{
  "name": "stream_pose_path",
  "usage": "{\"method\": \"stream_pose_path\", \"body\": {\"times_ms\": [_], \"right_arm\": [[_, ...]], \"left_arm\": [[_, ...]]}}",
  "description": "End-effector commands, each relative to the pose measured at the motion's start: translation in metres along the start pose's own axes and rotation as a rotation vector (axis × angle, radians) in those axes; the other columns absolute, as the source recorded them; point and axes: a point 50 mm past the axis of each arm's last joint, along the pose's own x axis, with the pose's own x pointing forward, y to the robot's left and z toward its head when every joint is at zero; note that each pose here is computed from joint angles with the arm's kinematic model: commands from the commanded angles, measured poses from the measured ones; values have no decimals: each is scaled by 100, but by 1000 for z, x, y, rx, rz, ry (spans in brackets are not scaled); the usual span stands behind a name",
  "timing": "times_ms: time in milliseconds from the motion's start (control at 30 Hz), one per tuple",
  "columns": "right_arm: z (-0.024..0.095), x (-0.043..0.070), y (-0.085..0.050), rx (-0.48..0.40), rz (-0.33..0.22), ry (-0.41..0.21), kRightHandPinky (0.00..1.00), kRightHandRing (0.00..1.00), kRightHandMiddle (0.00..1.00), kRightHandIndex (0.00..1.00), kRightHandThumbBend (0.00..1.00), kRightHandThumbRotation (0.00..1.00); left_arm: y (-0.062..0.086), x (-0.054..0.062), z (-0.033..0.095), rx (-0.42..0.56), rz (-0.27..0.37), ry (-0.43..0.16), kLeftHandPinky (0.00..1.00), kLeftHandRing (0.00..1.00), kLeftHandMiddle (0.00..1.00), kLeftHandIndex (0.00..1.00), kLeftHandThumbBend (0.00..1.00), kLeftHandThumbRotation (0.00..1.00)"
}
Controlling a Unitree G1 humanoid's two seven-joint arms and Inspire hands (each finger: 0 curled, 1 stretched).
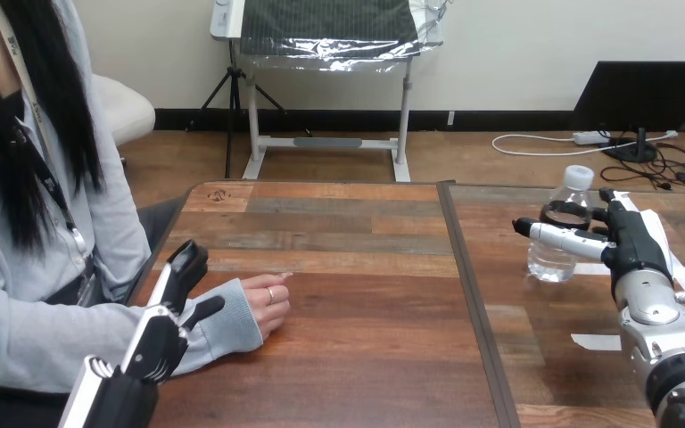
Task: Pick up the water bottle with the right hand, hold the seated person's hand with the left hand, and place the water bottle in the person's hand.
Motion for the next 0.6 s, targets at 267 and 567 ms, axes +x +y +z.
{"method": "stream_pose_path", "body": {"times_ms": [267,567], "right_arm": [[42,4,12,104,-12,-114,52,65,80,80,98,1],[45,4,17,144,-13,-117,41,54,68,67,95,0]], "left_arm": [[9,16,11,54,-3,-124,87,97,100,100,100,59],[7,17,11,50,-3,-126,87,97,100,100,100,60]]}}
